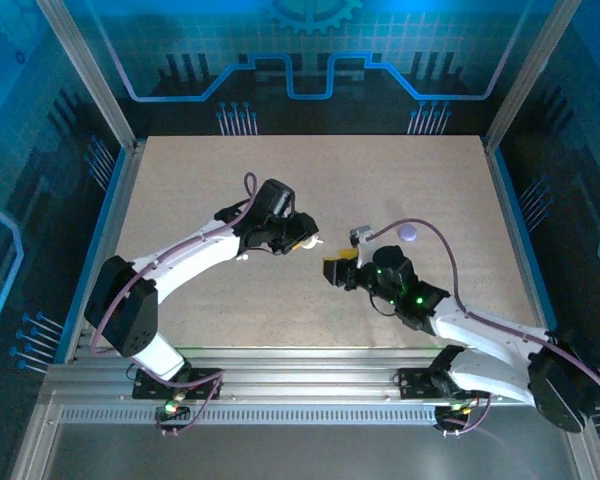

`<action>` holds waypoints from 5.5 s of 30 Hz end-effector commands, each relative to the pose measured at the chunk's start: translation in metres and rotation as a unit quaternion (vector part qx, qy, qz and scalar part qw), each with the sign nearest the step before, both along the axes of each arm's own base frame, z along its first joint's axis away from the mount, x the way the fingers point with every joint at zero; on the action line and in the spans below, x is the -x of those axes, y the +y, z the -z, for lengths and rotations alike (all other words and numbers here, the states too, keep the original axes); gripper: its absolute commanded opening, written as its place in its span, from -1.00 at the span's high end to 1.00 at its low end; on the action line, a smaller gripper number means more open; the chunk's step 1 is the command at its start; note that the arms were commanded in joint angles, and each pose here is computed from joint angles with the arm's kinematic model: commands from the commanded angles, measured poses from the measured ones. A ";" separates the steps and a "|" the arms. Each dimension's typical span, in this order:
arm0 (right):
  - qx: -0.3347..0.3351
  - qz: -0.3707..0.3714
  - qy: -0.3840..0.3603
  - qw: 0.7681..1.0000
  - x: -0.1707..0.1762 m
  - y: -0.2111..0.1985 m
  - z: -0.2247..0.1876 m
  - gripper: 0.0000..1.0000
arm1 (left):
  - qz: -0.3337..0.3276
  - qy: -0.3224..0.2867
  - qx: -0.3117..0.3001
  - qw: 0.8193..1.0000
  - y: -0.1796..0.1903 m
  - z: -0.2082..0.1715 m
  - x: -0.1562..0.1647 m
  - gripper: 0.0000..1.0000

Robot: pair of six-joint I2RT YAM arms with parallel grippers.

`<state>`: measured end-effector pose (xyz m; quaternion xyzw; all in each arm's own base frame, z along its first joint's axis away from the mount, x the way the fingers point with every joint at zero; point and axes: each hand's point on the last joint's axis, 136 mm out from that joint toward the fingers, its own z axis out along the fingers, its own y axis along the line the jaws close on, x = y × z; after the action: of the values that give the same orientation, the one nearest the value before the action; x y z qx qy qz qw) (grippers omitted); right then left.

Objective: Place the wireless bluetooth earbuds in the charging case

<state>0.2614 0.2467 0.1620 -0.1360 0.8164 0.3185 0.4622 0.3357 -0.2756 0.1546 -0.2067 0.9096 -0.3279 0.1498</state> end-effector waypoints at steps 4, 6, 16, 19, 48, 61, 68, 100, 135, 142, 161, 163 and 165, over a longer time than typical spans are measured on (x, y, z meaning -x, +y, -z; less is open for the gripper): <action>-0.037 -0.001 -0.043 0.998 -0.018 0.021 -0.020 -0.12 | -0.002 -0.006 0.027 1.000 -0.004 -0.010 0.003 0.16; -0.046 -0.007 -0.044 0.998 -0.019 0.026 -0.021 -0.12 | -0.001 -0.007 0.028 1.000 -0.005 -0.011 0.003 0.16; -0.068 -0.036 -0.053 0.996 -0.020 0.036 -0.022 -0.12 | -0.003 -0.005 0.045 0.999 -0.009 -0.011 0.002 0.16; -0.075 -0.029 -0.046 0.996 -0.025 0.036 -0.020 -0.12 | -0.004 -0.003 0.053 0.999 -0.011 -0.012 0.002 0.17; -0.094 -0.019 -0.047 0.994 -0.055 0.038 -0.019 0.23 | 0.001 0.000 0.077 0.997 -0.016 -0.017 0.006 0.19; -0.070 -0.039 -0.055 0.995 -0.050 0.034 -0.022 0.60 | 0.009 -0.007 0.079 0.997 -0.018 -0.022 0.005 0.06; -0.053 -0.054 -0.054 0.996 -0.038 0.026 -0.020 0.61 | 0.013 -0.022 0.062 0.998 -0.011 -0.028 0.005 -0.47; -0.099 -0.297 -0.074 0.947 0.025 -0.028 -0.118 0.55 | 0.436 -0.539 -0.001 0.720 0.001 -0.135 0.094 -0.37; -0.122 -0.373 -0.127 0.911 0.052 0.017 -0.148 0.54 | 0.438 -0.596 0.076 0.668 -0.024 -0.144 0.106 -0.25; -0.124 -0.371 -0.130 0.911 0.054 0.016 -0.148 0.54 | 0.444 -0.598 0.099 0.660 -0.029 -0.148 0.108 0.01; -0.118 -0.364 -0.124 0.916 0.050 0.017 -0.140 0.46 | 0.454 -0.604 0.109 0.645 -0.030 -0.152 0.112 0.60; -0.116 -0.362 -0.124 0.916 0.050 0.016 -0.140 0.43 | 0.460 -0.599 0.106 0.647 -0.030 -0.151 0.113 0.64; -0.113 -0.360 -0.126 0.917 0.049 0.015 -0.142 0.28 | 0.462 -0.597 0.098 0.649 -0.030 -0.149 0.111 0.69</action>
<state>0.2147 0.2602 0.2998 -0.3998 0.6114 0.5364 0.4225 0.2274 -0.3032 0.2986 0.4468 0.5748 -0.5006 0.4684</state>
